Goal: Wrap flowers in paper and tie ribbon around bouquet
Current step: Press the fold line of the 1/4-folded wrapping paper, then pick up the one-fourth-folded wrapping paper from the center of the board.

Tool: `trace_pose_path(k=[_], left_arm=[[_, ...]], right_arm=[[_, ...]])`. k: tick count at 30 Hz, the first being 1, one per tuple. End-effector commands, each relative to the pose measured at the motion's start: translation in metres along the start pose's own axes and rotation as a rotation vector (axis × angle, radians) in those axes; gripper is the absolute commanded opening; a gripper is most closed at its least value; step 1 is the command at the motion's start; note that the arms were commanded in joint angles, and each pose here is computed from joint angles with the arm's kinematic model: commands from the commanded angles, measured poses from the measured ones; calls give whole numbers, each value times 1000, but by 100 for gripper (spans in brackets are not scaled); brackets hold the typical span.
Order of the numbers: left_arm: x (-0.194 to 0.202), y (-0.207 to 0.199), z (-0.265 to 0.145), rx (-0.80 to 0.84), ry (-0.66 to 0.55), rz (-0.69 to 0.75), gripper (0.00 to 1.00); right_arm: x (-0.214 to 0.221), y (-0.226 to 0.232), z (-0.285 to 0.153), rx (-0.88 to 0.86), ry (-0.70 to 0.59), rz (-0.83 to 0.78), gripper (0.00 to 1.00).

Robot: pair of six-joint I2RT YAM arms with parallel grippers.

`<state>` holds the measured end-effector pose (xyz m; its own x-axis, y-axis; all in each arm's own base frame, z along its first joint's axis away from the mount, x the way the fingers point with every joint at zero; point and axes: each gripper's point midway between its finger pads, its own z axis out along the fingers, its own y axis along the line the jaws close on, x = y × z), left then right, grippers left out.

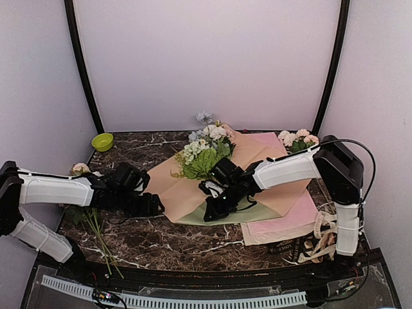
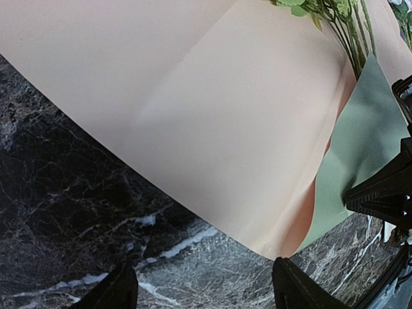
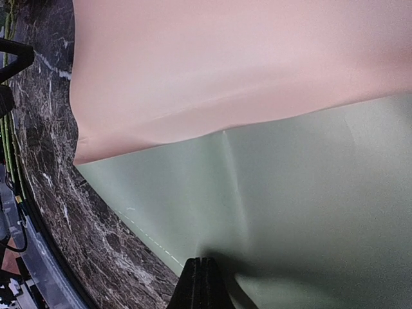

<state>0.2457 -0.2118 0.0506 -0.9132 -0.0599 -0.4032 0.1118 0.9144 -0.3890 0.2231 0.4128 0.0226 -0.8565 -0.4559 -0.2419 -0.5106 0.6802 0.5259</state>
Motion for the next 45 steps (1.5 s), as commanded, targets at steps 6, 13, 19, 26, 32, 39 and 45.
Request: trace_pose_path(k=[6, 13, 19, 26, 32, 39, 45], left_arm=[[-19, -20, -24, 149, -124, -429, 69], [4, -44, -33, 49, -315, -502, 69], [30, -47, -9, -20, -369, -583, 70], [33, -65, 11, -17, -410, -622, 66], [39, -77, 30, 4, -369, -643, 64], [48, -77, 45, -11, -335, -702, 62], [45, -76, 48, 3, -357, -713, 60]], right_arm=[[3, -12, 18, -15, -4, 54, 0], [1, -17, 16, 5, -62, 58, 0], [13, -21, 20, 33, -79, 50, 0], [15, -24, 16, 45, -113, 54, 0], [21, -28, 17, 51, -107, 62, 0], [19, -25, 14, 44, -113, 56, 0], [19, -24, 14, 38, -109, 54, 0]])
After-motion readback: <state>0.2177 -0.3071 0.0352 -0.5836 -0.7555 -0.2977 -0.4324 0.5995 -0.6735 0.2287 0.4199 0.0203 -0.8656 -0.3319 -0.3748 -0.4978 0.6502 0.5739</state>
